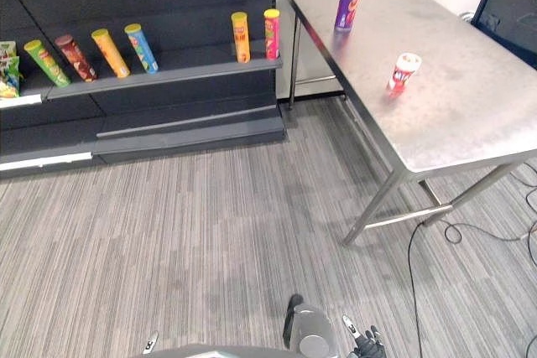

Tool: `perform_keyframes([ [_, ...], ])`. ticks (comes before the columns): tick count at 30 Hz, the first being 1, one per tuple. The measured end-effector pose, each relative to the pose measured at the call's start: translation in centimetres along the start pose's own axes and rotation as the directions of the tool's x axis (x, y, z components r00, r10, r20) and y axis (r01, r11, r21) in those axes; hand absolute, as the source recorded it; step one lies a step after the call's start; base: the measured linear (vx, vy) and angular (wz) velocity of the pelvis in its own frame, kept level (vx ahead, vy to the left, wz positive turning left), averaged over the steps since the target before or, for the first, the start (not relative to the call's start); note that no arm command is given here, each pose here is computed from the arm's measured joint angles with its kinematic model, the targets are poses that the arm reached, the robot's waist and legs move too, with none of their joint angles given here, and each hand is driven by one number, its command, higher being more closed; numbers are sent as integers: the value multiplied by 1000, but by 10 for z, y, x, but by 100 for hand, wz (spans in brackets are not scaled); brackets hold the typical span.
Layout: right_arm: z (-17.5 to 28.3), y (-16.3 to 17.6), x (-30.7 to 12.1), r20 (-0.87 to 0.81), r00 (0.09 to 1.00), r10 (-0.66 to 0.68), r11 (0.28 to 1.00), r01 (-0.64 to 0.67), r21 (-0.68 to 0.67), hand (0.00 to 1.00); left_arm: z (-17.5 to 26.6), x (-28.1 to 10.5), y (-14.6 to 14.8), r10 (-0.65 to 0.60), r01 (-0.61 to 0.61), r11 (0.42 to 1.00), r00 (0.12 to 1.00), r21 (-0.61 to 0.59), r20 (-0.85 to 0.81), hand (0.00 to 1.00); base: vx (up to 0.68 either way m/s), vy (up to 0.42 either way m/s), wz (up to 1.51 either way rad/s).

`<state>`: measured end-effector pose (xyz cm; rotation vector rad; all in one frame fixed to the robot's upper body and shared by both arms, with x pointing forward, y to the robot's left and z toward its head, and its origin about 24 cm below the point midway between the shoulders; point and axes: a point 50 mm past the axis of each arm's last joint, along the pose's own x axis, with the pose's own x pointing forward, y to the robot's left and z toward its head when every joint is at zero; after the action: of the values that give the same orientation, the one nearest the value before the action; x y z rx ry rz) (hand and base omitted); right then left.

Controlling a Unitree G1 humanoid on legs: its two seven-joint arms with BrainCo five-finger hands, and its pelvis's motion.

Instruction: Put the gum and the chips on the shelf.

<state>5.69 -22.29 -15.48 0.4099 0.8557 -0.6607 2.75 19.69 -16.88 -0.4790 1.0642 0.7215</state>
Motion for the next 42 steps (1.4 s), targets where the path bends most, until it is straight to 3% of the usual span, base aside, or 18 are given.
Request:
perform_keyframes([
  [7, 4, 6, 3, 13, 1000, 12, 999, -12, 40, 0, 7, 0, -4, -60, 60, 998, 997, 1, 57, 0, 285, 87, -14],
  [14, -15, 10, -2, -48, 999, 4, 997, -1, 73, 0, 15, 0, 10, 4, -6, 1000, 995, 15, 103, 0, 338, 267, -25],
  [21, -9, 10, 1, -31, 999, -34, 995, 36, 92, 0, 20, 4, 3, -48, 36, 987, 996, 160, 72, 0, 298, 201, -7],
  [26, 2, 18, 4, 16, 1000, 11, 996, -13, 86, 0, 17, 4, 9, -67, 63, 973, 998, 221, 10, 0, 292, 114, 1],
  [32, 6, 35, 3, 55, 993, 103, 994, -105, 38, 0, 20, 5, 14, -65, 64, 967, 998, 245, -2, 0, 332, -72, -10],
  [37, 21, 35, 9, 93, 988, 121, 993, -122, -1, 0, 3, 2, 2, -91, 102, 966, 994, 239, -56, 0, 336, -124, -46],
  [42, 13, 38, 8, 58, 990, 126, 992, -126, 0, 0, 14, 5, 8, -89, 95, 962, 995, 255, -37, 0, 95, -128, -43],
])
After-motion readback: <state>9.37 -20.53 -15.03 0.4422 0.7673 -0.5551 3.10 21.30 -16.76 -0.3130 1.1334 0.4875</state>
